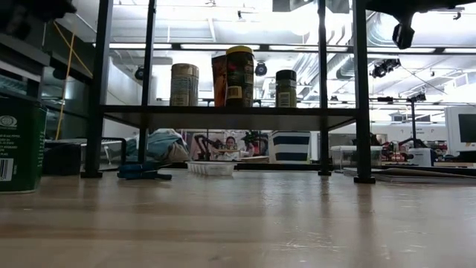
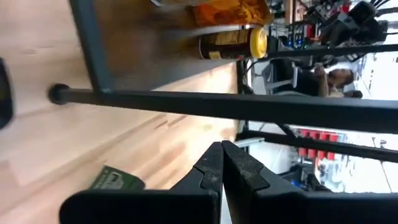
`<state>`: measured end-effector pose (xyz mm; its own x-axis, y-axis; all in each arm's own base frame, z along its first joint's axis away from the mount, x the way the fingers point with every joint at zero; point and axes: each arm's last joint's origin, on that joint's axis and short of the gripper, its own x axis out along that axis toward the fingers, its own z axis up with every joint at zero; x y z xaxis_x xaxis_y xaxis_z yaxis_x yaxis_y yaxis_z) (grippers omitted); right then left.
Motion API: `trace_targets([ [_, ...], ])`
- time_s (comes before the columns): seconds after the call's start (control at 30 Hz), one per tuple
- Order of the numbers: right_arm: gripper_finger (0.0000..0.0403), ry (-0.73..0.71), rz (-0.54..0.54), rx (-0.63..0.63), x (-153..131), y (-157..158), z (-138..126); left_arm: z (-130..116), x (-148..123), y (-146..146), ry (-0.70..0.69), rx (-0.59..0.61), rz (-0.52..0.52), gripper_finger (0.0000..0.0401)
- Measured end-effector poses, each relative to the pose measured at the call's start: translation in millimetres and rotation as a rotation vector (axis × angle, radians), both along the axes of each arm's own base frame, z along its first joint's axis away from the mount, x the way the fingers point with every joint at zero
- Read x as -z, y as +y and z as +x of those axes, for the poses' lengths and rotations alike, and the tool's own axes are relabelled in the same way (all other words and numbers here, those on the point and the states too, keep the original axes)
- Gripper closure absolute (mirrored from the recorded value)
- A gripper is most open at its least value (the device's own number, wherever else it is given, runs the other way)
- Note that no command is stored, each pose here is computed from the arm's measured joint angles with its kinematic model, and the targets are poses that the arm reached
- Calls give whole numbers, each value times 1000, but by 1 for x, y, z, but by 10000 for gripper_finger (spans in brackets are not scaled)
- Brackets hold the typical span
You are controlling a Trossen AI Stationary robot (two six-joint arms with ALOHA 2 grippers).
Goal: Shelf spices
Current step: Adjust the shelf
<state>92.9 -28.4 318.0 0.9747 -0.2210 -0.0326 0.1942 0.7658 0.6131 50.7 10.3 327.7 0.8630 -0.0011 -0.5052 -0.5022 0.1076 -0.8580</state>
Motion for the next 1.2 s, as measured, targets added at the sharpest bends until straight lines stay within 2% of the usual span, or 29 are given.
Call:
trace_targets([
  [0.17,403,-11,-16,29,-1,0,-3,17,3,-2,63,122,-94,401],
  [0.27,403,-2,-13,29,0,0,-3,23,-3,-9,15,164,-129,401],
  [0.4,403,23,-6,42,2,0,-3,32,-11,-20,-56,158,-133,401],
  [0.6,403,44,-20,50,4,-1,-3,58,-5,-60,22,201,-98,401],
  [0.7,403,46,-27,72,4,-1,-3,61,1,-78,21,83,-46,401],
  [0.93,403,49,-36,93,4,-2,-3,63,14,-90,-103,-349,100,401],
  [1.2,403,49,-36,102,4,-2,-3,79,21,-82,-105,-526,212,401],
])
